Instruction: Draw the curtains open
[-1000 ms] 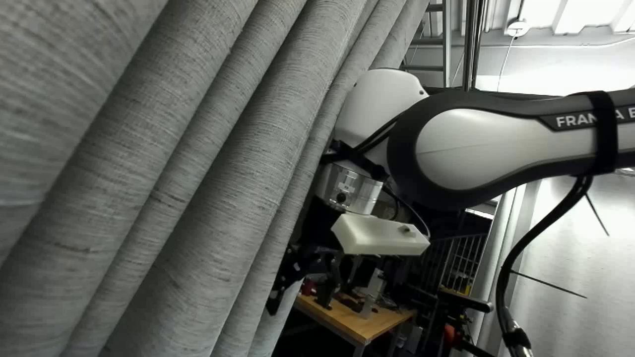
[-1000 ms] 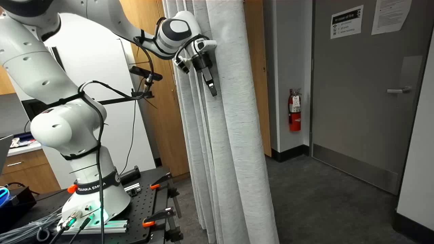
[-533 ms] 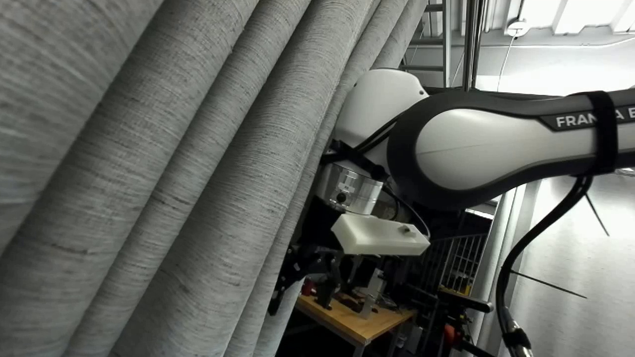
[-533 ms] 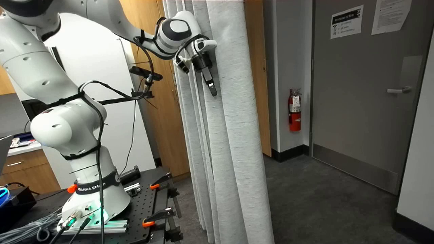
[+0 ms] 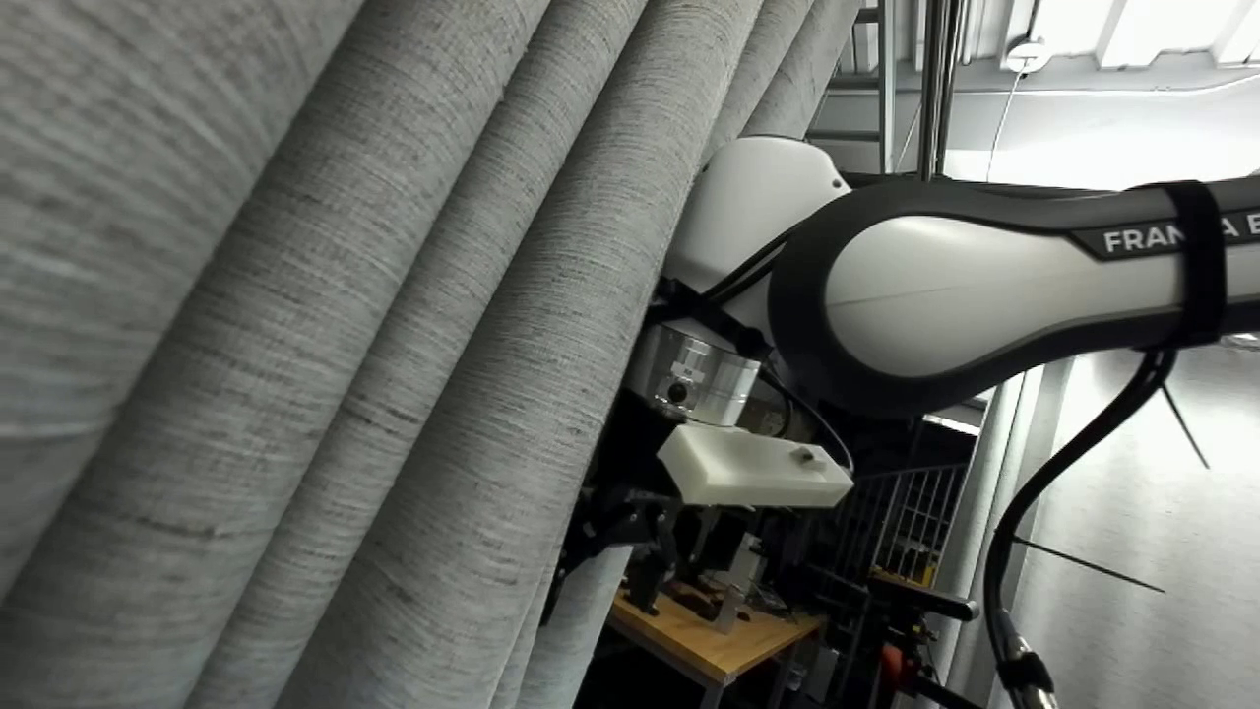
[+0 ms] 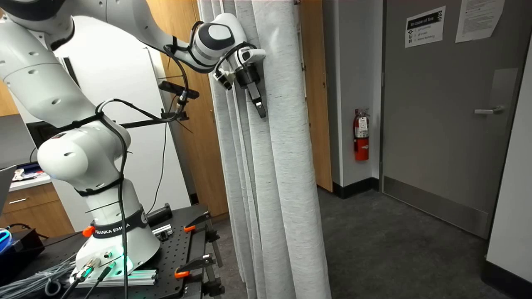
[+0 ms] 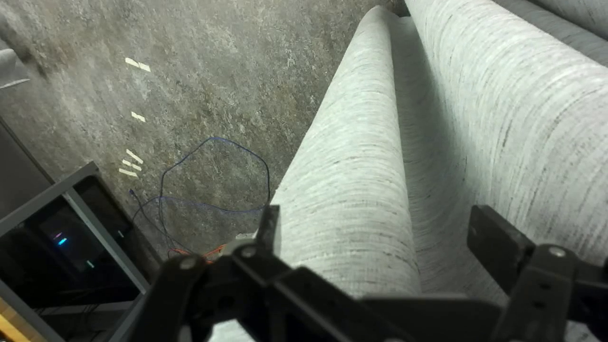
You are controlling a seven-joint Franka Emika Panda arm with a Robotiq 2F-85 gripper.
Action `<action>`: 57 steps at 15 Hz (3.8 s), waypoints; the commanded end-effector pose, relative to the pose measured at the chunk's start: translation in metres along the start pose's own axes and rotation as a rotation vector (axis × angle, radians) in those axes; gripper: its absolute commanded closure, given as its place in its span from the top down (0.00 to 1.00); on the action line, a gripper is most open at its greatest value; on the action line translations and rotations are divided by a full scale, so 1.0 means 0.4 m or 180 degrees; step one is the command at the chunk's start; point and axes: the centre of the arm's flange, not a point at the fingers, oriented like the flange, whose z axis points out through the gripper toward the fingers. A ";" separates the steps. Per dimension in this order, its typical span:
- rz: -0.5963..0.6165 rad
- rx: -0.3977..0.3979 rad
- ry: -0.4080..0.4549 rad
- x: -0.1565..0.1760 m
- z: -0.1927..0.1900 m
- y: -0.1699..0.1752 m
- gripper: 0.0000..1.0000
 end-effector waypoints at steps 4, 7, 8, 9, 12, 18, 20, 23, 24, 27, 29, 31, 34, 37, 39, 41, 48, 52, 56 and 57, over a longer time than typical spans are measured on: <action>-0.0025 0.0036 0.0008 -0.006 -0.006 0.019 1.00; 0.0000 0.0000 0.0019 -0.019 -0.002 0.054 1.00; 0.0011 -0.0006 0.0032 -0.024 -0.003 0.071 1.00; 0.0011 -0.0009 0.0034 -0.029 -0.002 0.085 1.00; -0.0020 0.0024 0.0007 -0.044 0.004 0.146 1.00; -0.0139 0.0312 0.0107 -0.035 0.034 0.270 1.00; -0.0212 0.0499 0.0288 -0.020 0.034 0.306 1.00; -0.0350 0.0801 0.0540 0.008 0.027 0.351 1.00; -0.0415 0.0924 0.0625 0.020 0.022 0.367 1.00; -0.0610 0.1167 0.0782 0.048 0.003 0.399 1.00; -0.0756 0.1272 0.0858 0.055 -0.013 0.412 1.00; -0.0908 0.1338 0.0916 0.059 -0.027 0.416 1.00; -0.1183 0.1449 0.1005 0.054 -0.052 0.419 1.00; -0.1407 0.1496 0.1156 0.044 -0.087 0.428 1.00; -0.1532 0.1512 0.1279 0.036 -0.113 0.436 1.00; -0.1586 0.1545 0.1418 0.032 -0.137 0.445 1.00; -0.1451 0.1705 0.1893 0.046 -0.197 0.439 1.00; -0.1268 0.1810 0.2201 0.082 -0.208 0.405 1.00; -0.1173 0.1797 0.2477 0.100 -0.227 0.385 1.00; -0.1172 0.1801 0.2525 0.103 -0.229 0.382 1.00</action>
